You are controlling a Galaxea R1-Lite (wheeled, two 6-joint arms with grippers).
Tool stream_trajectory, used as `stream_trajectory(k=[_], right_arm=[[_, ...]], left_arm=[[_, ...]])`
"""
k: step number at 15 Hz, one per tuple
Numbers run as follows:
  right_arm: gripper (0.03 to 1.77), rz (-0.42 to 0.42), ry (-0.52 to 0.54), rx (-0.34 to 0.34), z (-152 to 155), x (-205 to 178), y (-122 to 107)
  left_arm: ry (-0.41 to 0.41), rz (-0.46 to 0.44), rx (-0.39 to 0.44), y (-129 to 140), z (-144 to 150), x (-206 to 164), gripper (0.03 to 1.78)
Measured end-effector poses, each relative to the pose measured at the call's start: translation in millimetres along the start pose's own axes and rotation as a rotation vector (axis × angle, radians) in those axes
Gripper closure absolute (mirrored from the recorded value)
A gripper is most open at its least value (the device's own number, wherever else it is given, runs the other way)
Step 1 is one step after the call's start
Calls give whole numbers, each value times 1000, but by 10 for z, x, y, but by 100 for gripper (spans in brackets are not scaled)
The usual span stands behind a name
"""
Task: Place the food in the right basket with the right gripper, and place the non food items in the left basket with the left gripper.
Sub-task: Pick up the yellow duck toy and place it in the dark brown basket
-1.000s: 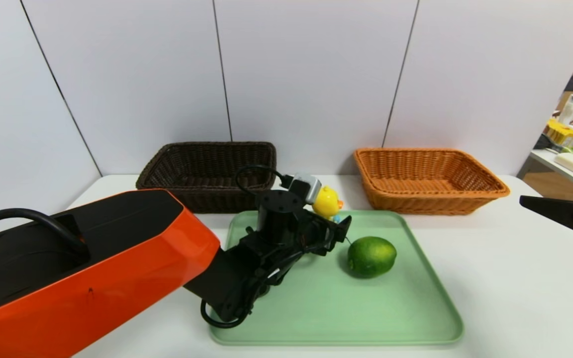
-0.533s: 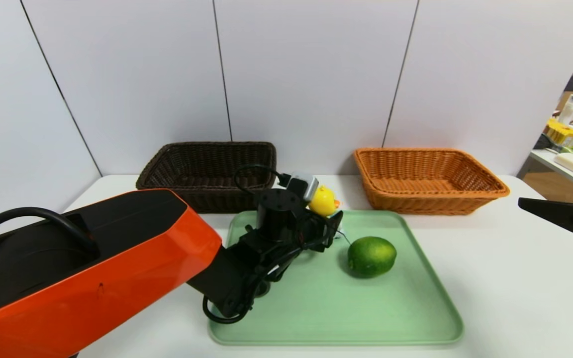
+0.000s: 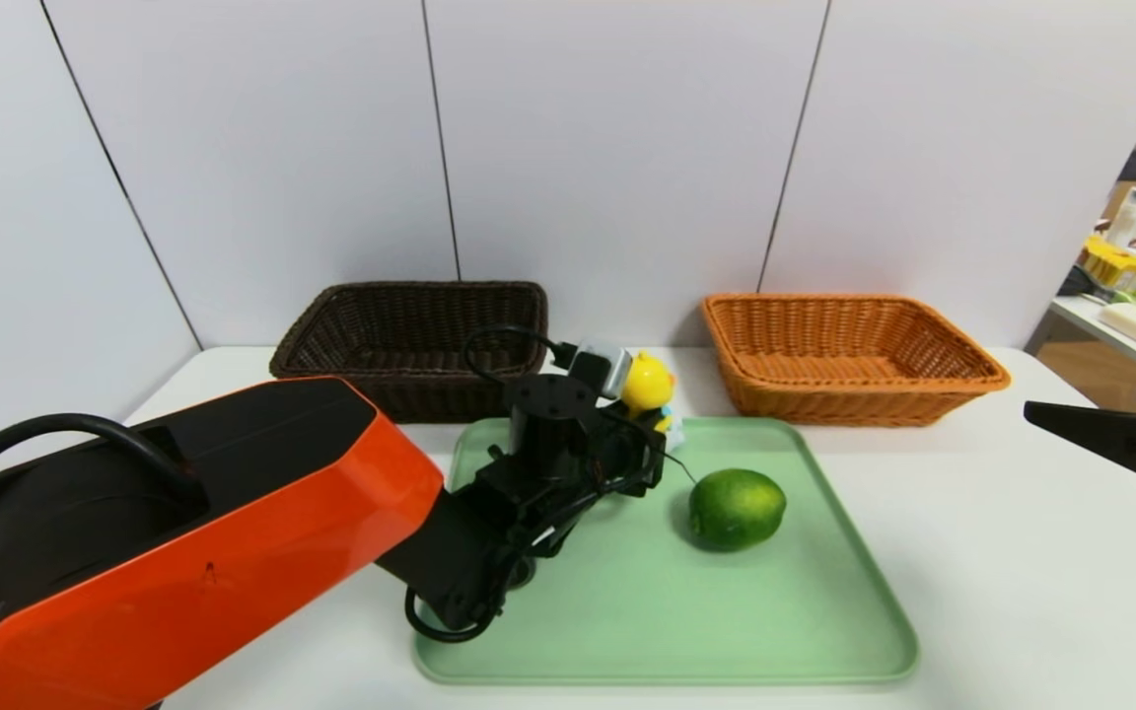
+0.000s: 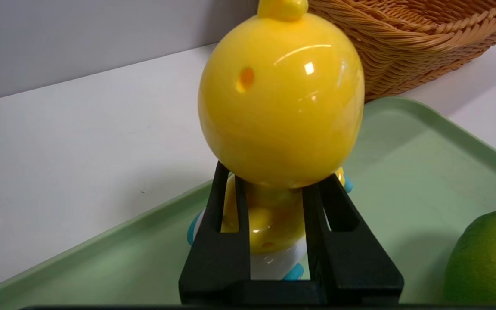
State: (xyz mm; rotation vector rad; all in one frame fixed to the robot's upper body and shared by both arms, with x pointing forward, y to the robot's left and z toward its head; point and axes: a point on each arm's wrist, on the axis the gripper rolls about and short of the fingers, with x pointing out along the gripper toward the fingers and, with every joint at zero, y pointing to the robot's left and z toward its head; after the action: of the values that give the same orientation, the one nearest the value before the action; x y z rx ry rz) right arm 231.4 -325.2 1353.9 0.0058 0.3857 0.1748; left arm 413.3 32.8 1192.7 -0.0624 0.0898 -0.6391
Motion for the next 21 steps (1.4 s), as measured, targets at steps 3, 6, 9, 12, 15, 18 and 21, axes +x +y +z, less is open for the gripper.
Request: stream_trajectory(k=[3, 6, 9, 12, 15, 18, 21], right_arm=[[10, 11, 1, 0, -1, 0, 2], [10, 10, 4, 0, -13, 5, 2], [10, 9, 7, 1, -25, 9, 1], [10, 10, 13, 1, -41, 14, 1], [10, 10, 18, 1, -65, 20, 0], [10, 10, 28, 2, -106, 23, 0], [10, 10, 32, 3, -120, 22, 0]], left_arm=[[2, 1, 0, 3, -6, -2, 144], [-11, 0, -3, 2, 4, -4, 144], [-37, -2, -7, 0, 75, -27, 144], [-49, -3, -9, -6, 172, -97, 144], [-76, -7, -18, -20, 336, -213, 144], [-111, -5, -29, -37, 614, -360, 144], [-141, 21, -55, -20, 894, -511, 144]])
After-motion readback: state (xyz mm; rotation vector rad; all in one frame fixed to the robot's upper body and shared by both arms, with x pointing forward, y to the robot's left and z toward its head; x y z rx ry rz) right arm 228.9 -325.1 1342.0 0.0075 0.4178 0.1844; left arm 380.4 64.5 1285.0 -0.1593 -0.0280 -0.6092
